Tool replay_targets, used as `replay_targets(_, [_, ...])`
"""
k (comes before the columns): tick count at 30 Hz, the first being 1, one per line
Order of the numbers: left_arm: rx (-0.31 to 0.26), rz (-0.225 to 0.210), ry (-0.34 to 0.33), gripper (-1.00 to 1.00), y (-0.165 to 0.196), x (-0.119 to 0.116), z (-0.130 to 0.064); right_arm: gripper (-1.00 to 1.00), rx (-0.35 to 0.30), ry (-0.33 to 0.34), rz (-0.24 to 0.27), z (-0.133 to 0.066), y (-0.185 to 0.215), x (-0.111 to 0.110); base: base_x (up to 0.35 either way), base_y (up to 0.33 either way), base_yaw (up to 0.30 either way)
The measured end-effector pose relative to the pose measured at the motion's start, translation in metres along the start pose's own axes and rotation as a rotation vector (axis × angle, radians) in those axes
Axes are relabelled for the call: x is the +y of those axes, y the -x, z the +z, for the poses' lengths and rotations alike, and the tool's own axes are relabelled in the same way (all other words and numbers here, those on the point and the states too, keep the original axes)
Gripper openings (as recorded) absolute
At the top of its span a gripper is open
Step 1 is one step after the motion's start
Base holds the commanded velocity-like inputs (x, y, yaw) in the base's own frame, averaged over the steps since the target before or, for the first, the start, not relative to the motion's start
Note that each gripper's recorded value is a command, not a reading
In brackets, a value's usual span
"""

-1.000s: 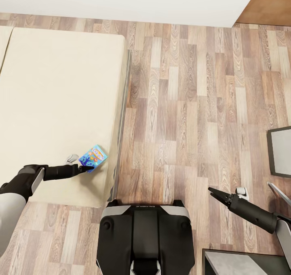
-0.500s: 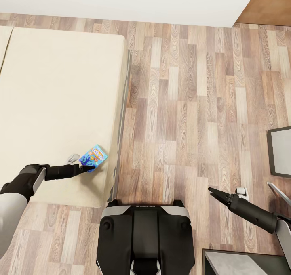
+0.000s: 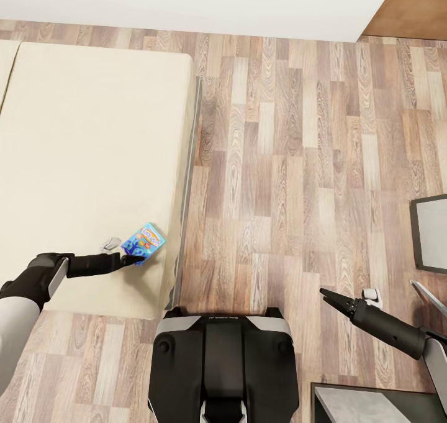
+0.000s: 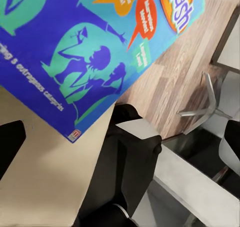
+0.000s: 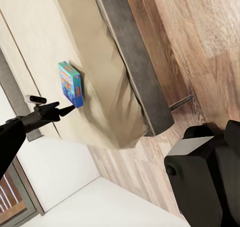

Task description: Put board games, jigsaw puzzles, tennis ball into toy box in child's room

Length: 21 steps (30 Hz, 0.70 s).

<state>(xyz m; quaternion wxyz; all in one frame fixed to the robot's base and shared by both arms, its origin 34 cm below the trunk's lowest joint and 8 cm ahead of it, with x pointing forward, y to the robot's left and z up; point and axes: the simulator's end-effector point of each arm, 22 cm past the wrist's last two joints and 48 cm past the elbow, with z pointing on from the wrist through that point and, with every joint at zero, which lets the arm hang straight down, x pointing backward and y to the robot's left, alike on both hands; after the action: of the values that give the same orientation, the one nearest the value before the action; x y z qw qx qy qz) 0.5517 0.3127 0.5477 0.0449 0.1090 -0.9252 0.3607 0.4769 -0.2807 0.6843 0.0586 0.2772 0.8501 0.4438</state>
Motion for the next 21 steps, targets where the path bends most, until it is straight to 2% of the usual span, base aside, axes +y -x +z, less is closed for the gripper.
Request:
replay_targets(14, [-0.002, 0.008, 0.069, 1.00, 0.003, 0.028, -0.031, 1.00, 0.001, -0.002, 0.000, 0.000, 0.000, 0.000, 0.000, 0.000, 0.000])
replay_targets(21, [0.002, 0.025, 0.077, 1.00, 0.005, 0.031, -0.040, 1.00, 0.001, -0.001, -0.001, 0.000, 0.000, 0.000, 0.000, 0.000, 0.000])
